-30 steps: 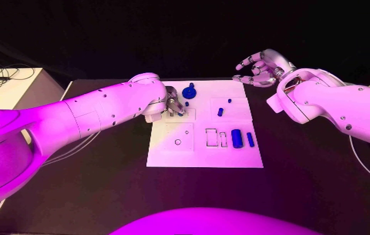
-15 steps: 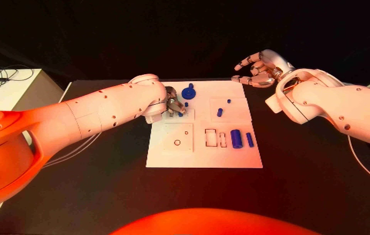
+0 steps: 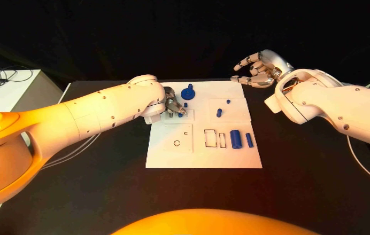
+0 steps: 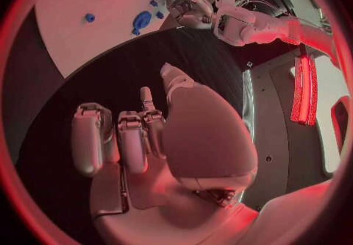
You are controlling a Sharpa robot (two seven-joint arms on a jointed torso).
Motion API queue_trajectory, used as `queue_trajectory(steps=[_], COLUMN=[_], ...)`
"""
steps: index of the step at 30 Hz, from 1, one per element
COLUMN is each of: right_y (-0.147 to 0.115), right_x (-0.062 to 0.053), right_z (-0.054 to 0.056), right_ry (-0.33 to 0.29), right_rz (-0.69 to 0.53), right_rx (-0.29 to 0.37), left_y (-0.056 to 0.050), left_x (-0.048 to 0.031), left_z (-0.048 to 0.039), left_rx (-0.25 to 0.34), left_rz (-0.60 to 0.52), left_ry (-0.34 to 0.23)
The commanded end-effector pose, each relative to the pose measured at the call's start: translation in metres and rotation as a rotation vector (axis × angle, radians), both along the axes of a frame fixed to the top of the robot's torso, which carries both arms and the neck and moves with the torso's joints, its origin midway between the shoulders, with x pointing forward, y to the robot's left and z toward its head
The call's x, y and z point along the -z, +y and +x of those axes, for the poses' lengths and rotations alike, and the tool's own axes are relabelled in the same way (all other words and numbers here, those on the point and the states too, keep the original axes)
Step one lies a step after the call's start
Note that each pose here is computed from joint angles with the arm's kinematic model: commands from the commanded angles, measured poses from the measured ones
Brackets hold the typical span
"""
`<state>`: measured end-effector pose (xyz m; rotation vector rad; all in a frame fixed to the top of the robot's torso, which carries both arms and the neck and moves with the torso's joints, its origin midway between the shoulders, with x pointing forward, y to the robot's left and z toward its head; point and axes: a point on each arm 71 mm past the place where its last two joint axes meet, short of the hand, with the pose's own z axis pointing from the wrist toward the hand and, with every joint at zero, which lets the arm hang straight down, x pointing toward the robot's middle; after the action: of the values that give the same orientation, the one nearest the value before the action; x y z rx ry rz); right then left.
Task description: Assemble the parts on the task board
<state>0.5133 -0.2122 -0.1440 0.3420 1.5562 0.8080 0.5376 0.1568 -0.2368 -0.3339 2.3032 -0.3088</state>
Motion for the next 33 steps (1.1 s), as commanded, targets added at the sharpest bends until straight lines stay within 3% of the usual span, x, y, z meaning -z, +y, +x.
queue_trajectory(steps=[1,17,25,33], right_y=[0.001,-0.001,-0.003,-0.004], right_x=[-0.001,-0.001,-0.001,0.000], right_z=[-0.001,0.000,0.000,0.001], right_ry=[-0.017,-0.018,-0.018,-0.018], right_rz=[0.000,-0.001,-0.001,-0.002], right_rx=[-0.010,-0.005,0.000,0.004], left_y=[-0.001,0.004,0.007,0.017], left_x=[0.0062,0.0019,-0.0077,-0.0229], left_z=[-0.0040,-0.0059,-0.0050,-0.0023], left_rx=[0.007,0.000,-0.012,-0.011], left_rz=[-0.010,-0.033,-0.056,-0.059], left_ry=[0.023,0.013,-0.004,-0.024])
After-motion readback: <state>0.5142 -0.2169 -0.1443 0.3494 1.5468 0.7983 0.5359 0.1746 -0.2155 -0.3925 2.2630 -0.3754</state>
